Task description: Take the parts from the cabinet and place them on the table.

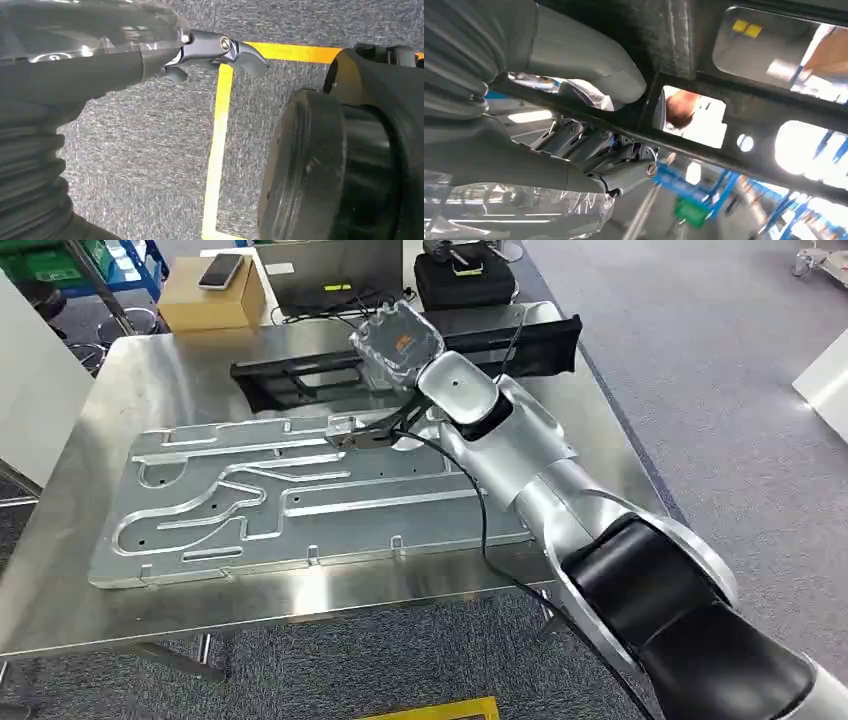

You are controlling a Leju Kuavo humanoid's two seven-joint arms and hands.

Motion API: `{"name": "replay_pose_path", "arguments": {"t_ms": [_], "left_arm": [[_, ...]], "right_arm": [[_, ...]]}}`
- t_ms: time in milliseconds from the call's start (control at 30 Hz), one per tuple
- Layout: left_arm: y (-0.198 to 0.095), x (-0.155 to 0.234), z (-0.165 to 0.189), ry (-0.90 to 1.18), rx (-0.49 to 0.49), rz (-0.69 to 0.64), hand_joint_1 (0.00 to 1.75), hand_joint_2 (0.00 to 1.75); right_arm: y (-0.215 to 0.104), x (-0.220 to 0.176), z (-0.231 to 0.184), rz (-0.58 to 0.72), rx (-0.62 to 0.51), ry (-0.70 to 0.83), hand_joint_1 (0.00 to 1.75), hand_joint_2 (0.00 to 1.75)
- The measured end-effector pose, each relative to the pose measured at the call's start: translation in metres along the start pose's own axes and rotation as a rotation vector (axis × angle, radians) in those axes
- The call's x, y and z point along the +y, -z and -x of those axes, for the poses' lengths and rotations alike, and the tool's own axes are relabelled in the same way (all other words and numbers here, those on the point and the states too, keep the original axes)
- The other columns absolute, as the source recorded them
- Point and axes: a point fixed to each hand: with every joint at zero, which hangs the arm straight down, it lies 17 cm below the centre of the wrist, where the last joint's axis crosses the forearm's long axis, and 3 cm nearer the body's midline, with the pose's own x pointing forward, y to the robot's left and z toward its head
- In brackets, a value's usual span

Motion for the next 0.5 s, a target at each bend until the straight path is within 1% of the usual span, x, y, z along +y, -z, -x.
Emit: {"name": "replay_pose_path", "arguments": {"t_ms": [33, 100, 133, 267, 367, 433, 500], "left_arm": [[0.0, 0.001, -0.002, 0.002, -0.009, -0.002, 0.0, 1.75], [0.001, 0.004, -0.004, 0.008, -0.018, -0.007, 0.0, 1.75], [0.001, 0.006, -0.004, 0.01, -0.019, -0.008, 0.0, 1.75], [0.002, 0.003, -0.003, 0.022, -0.01, 0.002, 0.0, 1.75], [0.002, 0.004, -0.002, 0.035, -0.001, 0.0, 0.0, 1.75], [0.002, 0.005, -0.001, 0.039, 0.001, 0.0, 0.0, 1.75], [0.002, 0.004, -0.002, 0.044, -0.001, 0.003, 0.0, 1.75]], "right_arm": [[-0.001, 0.006, -0.001, -0.015, -0.004, 0.001, 0.0, 0.0], [-0.007, 0.022, -0.009, -0.049, -0.016, 0.009, 0.0, 0.0], [-0.014, 0.037, -0.015, -0.066, -0.017, 0.032, 0.0, 0.0], [-0.05, 0.096, -0.04, -0.141, -0.014, 0.124, 0.0, 0.0], [-0.063, 0.112, -0.042, -0.144, 0.004, 0.164, 0.0, 0.0], [-0.073, 0.126, -0.048, -0.172, 0.004, 0.182, 0.0, 0.0], [-0.077, 0.132, -0.05, -0.185, 0.003, 0.192, 0.0, 0.0]]}}
